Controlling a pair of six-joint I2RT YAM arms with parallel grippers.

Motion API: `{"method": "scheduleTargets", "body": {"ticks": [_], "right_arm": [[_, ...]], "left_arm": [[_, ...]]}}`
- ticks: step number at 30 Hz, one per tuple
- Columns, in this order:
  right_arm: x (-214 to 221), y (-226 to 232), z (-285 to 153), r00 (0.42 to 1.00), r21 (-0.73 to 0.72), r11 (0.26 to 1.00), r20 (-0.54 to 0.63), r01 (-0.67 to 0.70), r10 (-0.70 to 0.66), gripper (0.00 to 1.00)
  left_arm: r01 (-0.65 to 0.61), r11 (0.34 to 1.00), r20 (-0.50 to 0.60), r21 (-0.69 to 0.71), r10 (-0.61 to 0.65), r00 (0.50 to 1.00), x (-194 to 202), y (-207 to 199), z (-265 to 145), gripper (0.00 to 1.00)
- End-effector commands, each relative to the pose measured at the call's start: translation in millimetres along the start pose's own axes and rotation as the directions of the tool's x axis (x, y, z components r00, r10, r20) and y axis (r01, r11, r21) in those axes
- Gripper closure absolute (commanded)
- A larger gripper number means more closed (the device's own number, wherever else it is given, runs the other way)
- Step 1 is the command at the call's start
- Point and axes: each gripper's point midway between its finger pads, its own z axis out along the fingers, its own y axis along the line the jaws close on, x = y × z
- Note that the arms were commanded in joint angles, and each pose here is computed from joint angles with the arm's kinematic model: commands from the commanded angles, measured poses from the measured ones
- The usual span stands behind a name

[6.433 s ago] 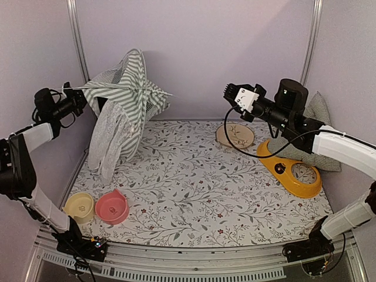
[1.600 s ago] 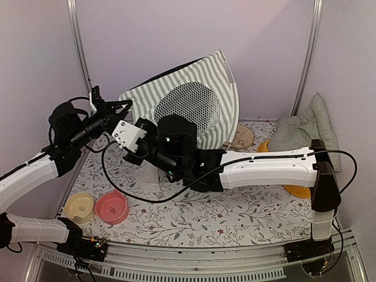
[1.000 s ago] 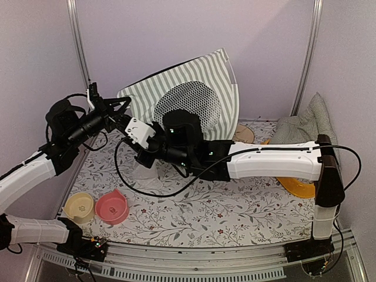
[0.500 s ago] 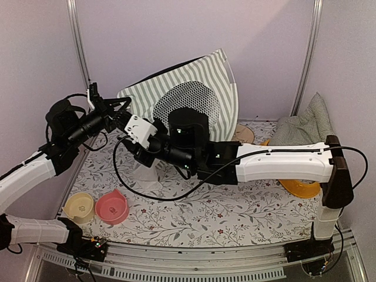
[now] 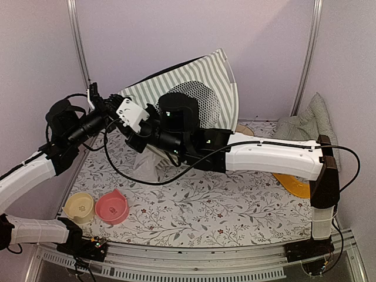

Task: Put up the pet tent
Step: Pick up the tent pole from the tent.

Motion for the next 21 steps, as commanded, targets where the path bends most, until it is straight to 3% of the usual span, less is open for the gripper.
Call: {"method": "scheduleTargets", "body": {"ticks": [1,8,10,12,21], "right_arm": [[15,13,4,0.999,-0.076,0.997,-0.044,-0.016,0.013,0.72],[28,17,5,0.997,-0.078,0.996,-0.078,-0.033,0.027,0.72],[28,16,7,0.997,-0.076,0.996,-0.076,-0.037,0.031,0.83],[27,9,8,0.996,-0.067,0.996,-0.078,-0.055,0.050,1.00],[44,-6,-4,0.975,-0.114,0.976,-0.148,-0.184,0.166,1.00]], "left_arm": [[-0.044,0.996,0.033,0.080,0.041,0.999,-12,-33,-4,1.00],[-0.048,0.995,0.035,0.082,0.045,0.998,-13,-33,-4,1.00],[-0.048,0.995,0.034,0.082,0.045,0.998,-13,-33,-4,1.00],[-0.048,0.996,0.033,0.081,0.046,0.998,-13,-33,-5,1.00],[-0.082,0.993,0.038,0.086,0.079,0.996,-16,-41,-7,1.00]]}}
